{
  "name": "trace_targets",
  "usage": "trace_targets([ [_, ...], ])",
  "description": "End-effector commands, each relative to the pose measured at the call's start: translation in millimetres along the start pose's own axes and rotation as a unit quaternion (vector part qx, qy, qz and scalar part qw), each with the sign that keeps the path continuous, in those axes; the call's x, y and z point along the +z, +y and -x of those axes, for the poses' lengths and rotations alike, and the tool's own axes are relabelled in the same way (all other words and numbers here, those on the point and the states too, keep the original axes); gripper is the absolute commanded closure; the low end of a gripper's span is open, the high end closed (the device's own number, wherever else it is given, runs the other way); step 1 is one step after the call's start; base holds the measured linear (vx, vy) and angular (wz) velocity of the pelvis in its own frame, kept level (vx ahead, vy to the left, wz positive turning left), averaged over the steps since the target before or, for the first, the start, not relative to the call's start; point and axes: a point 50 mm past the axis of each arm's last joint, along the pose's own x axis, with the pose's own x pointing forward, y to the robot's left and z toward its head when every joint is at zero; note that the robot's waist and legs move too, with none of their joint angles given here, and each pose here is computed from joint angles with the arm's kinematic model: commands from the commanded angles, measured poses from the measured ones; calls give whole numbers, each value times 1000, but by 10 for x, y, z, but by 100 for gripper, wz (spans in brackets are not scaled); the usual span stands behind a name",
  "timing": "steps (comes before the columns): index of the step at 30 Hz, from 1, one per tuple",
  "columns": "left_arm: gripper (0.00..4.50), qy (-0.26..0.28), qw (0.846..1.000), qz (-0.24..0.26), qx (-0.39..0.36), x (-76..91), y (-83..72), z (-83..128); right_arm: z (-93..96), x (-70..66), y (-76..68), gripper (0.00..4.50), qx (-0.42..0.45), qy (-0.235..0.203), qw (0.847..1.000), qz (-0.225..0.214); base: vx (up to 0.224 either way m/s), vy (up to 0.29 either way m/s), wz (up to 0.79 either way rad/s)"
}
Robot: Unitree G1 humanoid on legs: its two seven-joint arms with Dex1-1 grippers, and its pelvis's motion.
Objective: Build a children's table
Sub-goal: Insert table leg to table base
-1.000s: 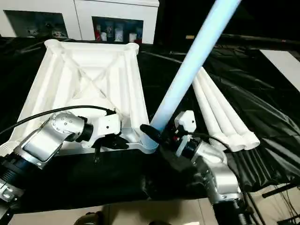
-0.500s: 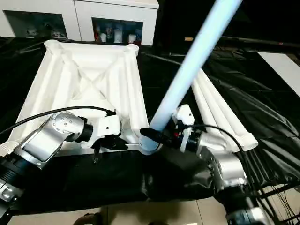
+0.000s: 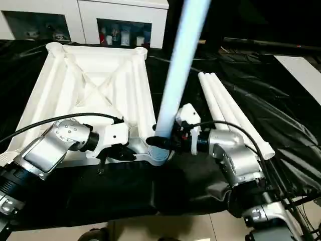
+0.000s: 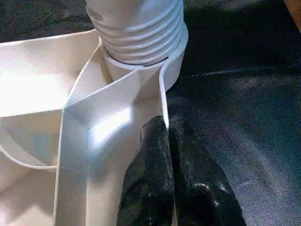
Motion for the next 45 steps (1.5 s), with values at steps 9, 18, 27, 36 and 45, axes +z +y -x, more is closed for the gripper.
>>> trace_targets([
  [9, 450, 20, 999, -14, -29, 12, -50, -27, 137, -497, 93, 264, 5, 107, 992, -68, 0, 0, 0],
  [18, 450, 20, 999, -12, -27, 11, -57, -30, 212, -645, 144, 264, -35, 86, 992, -90, 0, 0, 0],
  [27, 450, 21, 999, -12, -30, 11, -65, -32, 259, -646, 124, 264, -93, 9, 986, -137, 0, 0, 0],
  [36, 450, 21, 999, -12, -27, 8, -56, -30, 359, -606, 105, 264, -121, -47, 976, -174, 0, 0, 0],
  [45, 450, 19, 1000, -10, -21, 0, -52, -35, 263, -815, 313, 264, -162, -51, 970, -175, 0, 0, 0],
])
